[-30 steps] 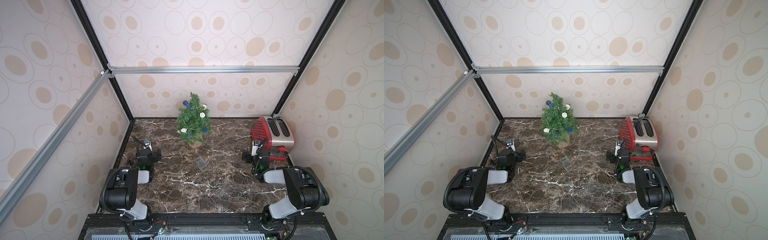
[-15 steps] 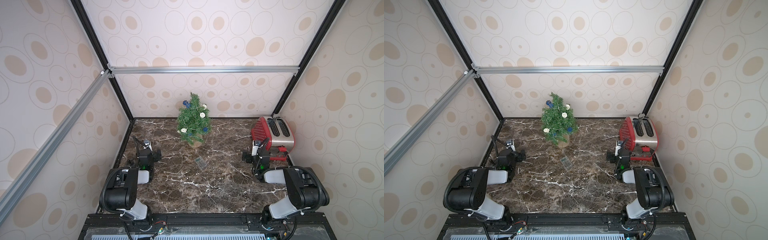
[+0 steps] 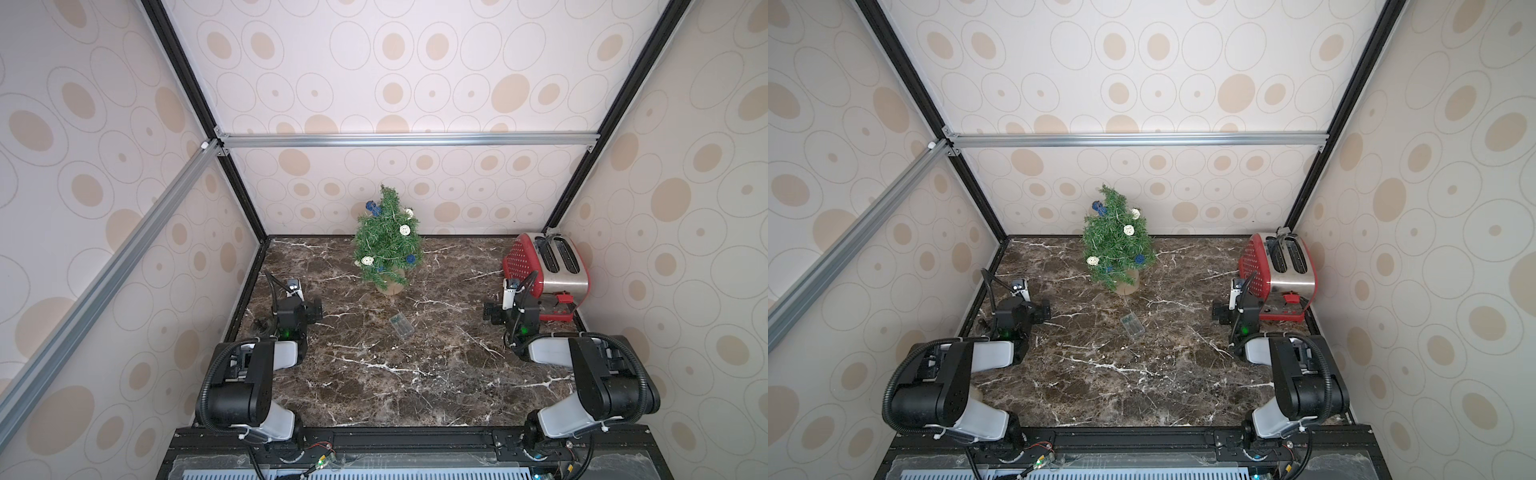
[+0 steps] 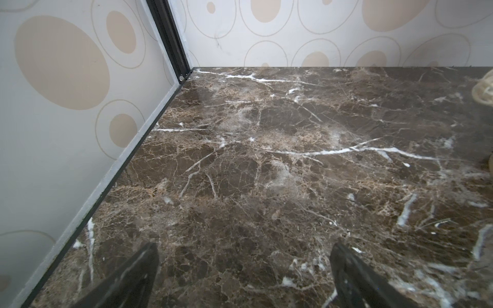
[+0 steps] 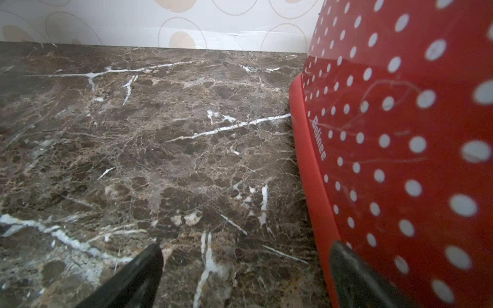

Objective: Remove string lights from the small christmas tree
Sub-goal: Move the christmas tree to the center of the board.

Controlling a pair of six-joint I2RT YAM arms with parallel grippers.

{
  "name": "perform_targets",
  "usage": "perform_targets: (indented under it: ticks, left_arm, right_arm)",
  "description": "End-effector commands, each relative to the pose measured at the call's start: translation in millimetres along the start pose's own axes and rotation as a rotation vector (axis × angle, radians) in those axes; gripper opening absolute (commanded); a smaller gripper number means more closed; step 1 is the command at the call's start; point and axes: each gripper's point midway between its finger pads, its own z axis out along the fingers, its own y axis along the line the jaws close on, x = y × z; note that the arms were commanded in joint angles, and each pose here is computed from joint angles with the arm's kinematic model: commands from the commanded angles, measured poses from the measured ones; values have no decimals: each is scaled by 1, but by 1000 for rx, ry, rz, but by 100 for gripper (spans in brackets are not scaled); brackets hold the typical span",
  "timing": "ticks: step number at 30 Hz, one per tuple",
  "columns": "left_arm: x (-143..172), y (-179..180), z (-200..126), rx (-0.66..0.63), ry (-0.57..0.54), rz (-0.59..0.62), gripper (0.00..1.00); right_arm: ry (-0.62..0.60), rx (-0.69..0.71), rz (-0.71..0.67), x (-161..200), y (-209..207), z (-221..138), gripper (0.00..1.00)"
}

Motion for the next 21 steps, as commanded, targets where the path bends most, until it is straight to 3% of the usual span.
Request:
perform_targets:
  ticks: [1, 11, 16, 18, 20, 21]
  left_arm:
    - [-23, 3, -4, -6, -28, 19, 99]
    - [-53, 13, -25, -77, -81, 0, 99]
    - [-97, 22, -45, -96, -226, -68, 99]
    - [-114, 37, -45, -164, -316, -252, 99]
    - [-117, 42, -39, -192, -268, -414, 99]
    - [-120, 37, -37, -163, -209, -425, 99]
  right_arm:
    - [21, -40, -32, -18, 6, -4, 99]
    - [102, -43, -93, -45, 24, 0, 98]
    - [-56, -69, 113, -91, 28, -7, 99]
    - [-87, 2, 309, -103, 13, -6, 99]
    - [-79, -26, 452, -107, 14, -6, 99]
    - [-62, -43, 532, -105, 13, -5, 99]
